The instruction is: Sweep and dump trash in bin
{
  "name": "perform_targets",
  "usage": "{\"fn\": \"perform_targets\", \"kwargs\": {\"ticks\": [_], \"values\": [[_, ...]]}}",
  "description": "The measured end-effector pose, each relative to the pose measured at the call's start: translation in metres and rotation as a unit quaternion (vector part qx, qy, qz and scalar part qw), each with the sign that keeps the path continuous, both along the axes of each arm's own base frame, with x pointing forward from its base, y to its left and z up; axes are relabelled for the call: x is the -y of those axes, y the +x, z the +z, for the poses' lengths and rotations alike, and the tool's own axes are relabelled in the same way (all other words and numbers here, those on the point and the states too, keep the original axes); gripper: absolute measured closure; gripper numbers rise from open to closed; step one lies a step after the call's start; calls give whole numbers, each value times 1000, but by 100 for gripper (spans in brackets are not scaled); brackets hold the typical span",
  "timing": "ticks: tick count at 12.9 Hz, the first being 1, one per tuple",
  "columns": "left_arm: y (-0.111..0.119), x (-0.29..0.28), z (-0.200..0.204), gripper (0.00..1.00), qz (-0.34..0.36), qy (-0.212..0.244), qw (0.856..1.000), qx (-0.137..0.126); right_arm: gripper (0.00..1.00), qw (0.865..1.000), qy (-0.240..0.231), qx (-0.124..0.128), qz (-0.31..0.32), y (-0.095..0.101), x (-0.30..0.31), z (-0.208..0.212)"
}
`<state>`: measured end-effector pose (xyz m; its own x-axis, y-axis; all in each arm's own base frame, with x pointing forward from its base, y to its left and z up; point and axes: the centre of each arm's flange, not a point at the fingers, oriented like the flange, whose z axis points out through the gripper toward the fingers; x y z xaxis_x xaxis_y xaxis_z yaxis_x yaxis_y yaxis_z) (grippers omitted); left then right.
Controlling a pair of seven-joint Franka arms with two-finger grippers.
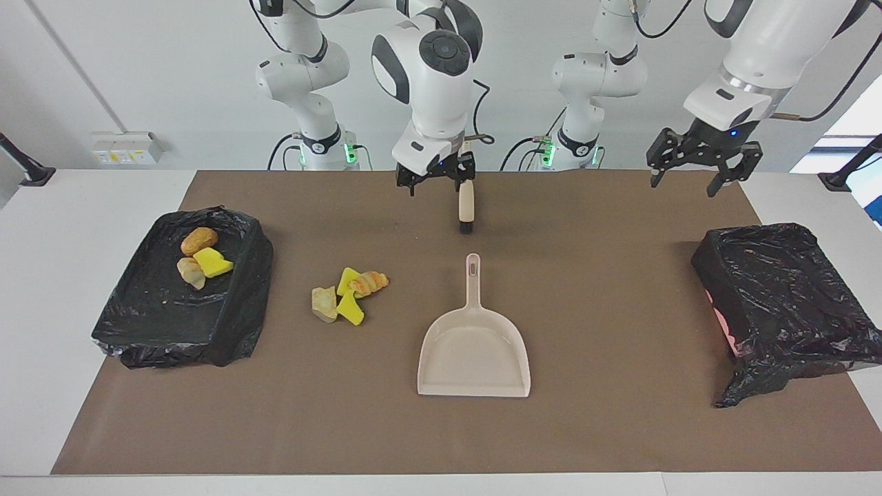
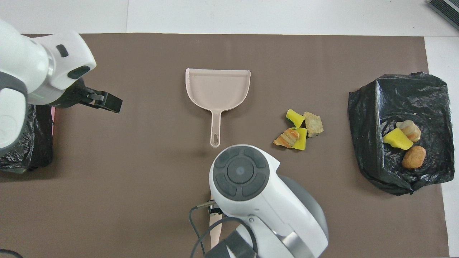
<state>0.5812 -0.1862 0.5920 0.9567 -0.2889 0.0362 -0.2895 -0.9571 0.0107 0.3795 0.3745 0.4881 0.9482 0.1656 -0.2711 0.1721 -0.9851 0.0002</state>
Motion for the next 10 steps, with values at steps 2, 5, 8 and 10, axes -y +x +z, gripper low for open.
{"fn": "perform_targets", "kwargs": {"ticks": [2,5,8,10], "values": [[-1,37,-15,0,5,-2,1000,4,0,1000,0,-3,-23,-44,-8,-30],[-1,80,-31,0,20,-12,1000,19,0,997,5,-7,-71,-92,-28,-65],[-8,132,-66,0,19,-12,1000,13,0,995,12,-10,-99,-118,-37,-95],[-9,167,-98,0,20,-17,999,19,0,993,13,-3,-114,-134,-46,-116]]}}
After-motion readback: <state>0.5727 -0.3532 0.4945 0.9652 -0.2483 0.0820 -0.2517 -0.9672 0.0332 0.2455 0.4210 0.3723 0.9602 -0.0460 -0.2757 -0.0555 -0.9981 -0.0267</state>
